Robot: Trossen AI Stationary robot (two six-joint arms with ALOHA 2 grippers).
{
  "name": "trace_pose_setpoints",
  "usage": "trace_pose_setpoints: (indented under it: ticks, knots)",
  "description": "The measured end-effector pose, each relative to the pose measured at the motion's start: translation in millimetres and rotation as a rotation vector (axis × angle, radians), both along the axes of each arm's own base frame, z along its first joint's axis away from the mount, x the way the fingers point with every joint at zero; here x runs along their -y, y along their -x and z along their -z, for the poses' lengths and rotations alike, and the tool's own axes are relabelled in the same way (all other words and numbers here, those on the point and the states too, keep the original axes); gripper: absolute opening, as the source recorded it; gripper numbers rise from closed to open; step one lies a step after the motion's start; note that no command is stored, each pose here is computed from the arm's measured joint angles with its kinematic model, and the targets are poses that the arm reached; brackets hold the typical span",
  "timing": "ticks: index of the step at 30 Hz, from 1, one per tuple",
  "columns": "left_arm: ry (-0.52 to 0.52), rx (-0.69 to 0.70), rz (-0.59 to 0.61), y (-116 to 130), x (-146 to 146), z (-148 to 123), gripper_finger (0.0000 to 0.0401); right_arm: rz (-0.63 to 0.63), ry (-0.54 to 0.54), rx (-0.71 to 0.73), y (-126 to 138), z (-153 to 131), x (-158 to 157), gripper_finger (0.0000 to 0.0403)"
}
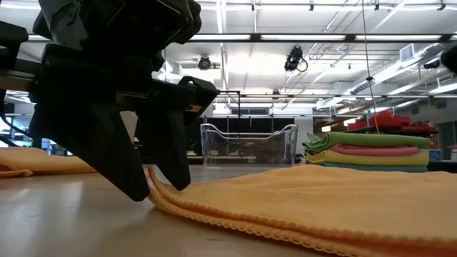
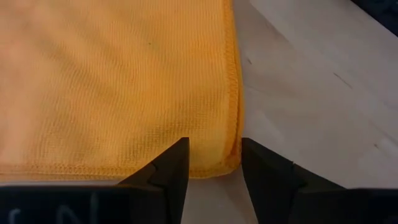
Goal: Fold microfiber towels
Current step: Fold the top right orange towel
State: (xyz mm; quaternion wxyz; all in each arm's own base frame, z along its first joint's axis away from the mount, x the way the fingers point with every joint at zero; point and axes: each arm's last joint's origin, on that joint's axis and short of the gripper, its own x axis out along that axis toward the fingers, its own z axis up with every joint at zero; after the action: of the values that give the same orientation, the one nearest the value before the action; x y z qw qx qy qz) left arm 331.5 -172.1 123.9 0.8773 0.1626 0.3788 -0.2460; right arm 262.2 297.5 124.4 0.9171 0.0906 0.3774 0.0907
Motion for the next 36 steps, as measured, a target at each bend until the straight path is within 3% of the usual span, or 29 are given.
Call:
trace_pose_setpoints:
  ticks: [10, 22, 36]
  knots:
    - [0.015, -0.024, -0.024, 0, 1, 5, 0.0139, -0.018, 0.068, -0.018, -23, 19, -4, 0.0188]
    - [0.061, -0.034, -0.046, -3, 5, 16, 0.0117, 0.019, 0.101, -0.028, -10, 1, -9, 0.0188]
    - [0.059, -0.042, -0.05, -3, 5, 18, 0.0047, 0.017, 0.09, -0.053, -3, 4, -13, 0.0188]
